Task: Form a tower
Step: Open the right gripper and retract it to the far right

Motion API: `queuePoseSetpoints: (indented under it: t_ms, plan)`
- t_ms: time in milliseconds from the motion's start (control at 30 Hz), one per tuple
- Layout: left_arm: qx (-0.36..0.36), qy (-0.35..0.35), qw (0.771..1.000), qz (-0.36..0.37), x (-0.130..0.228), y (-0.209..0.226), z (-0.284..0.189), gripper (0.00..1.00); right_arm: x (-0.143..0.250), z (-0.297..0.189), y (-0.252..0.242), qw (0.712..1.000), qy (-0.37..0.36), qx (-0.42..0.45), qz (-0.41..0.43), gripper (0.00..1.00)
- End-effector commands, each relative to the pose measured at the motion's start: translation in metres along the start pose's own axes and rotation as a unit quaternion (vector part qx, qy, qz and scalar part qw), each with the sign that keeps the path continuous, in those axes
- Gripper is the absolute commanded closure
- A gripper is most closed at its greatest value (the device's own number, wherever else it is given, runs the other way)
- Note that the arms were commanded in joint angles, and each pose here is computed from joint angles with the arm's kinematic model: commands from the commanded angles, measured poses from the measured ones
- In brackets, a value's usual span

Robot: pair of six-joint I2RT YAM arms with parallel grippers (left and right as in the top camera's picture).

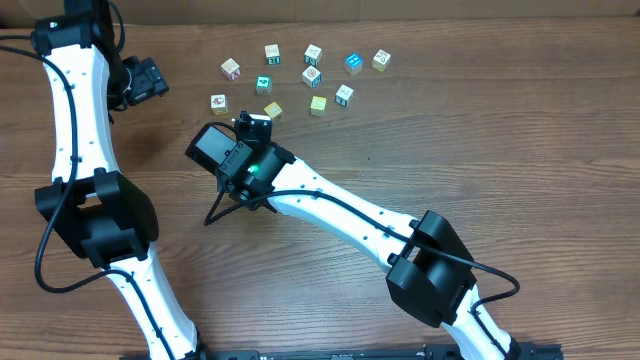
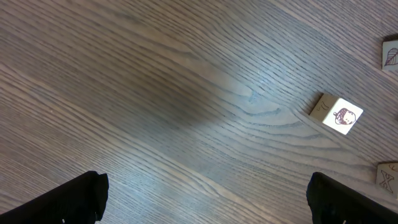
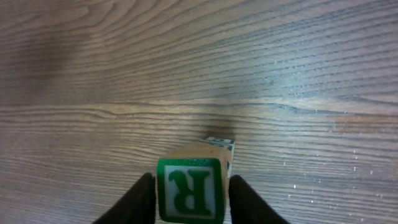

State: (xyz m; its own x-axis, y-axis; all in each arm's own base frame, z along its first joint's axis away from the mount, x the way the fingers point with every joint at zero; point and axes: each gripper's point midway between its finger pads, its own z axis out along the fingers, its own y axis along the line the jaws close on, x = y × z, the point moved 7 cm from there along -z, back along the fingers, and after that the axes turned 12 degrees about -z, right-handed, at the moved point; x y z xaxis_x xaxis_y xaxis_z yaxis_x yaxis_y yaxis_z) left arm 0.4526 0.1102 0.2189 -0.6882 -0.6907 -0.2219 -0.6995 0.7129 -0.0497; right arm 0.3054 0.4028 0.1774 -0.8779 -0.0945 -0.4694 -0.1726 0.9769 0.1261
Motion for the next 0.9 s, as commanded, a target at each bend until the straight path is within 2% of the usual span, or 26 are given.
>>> queuePoseSetpoints:
  t_ms: [0,33,100,167,233,400,533,667,800,867]
  plan:
    - [0.005,-0.008,1.0,0.001,0.001,-0.006,-0.006,0.0,0.001,0.007,-0.001,1.0,0.004,0.003,0.001,0.59]
    - [0.005,-0.008,1.0,0.001,0.001,-0.006,-0.006,0.0,0.001,0.007,-0.001,1.0,0.004,0.003,0.001,0.55]
    - [0.006,-0.008,1.0,0.001,0.001,-0.006,-0.006,0.0,0.001,0.007,-0.001,1.0,0.003,0.003,0.002,0.54]
    - [0.006,-0.008,1.0,0.001,0.001,-0.006,-0.006,0.0,0.0,0.007,-0.001,1.0,0.002,0.002,0.002,0.45]
    - [0.006,-0.008,1.0,0.001,0.001,-0.006,-0.006,0.0,-0.001,0.006,-0.001,1.0,-0.001,0.0,0.003,0.42]
    - [0.006,-0.008,1.0,0.001,0.001,-0.006,-0.006,0.0,-0.026,-0.015,-0.006,1.0,-0.026,-0.014,-0.001,0.37]
    - [0.005,-0.008,1.0,0.001,0.001,-0.006,-0.006,0.0,-0.052,-0.034,-0.028,0.999,-0.047,-0.014,0.014,0.35]
    - [0.005,-0.008,1.0,0.0,0.001,-0.006,-0.006,0.0,-0.077,-0.037,-0.075,0.997,-0.046,0.018,0.055,0.19]
    - [0.006,-0.008,1.0,0.0,0.001,-0.006,-0.006,0.0,-0.091,-0.031,-0.147,0.991,-0.007,0.087,0.104,0.09]
    - [0.006,-0.008,1.0,0.0,0.001,-0.006,-0.006,0.0,-0.094,-0.029,-0.189,0.983,0.019,0.129,0.132,0.0]
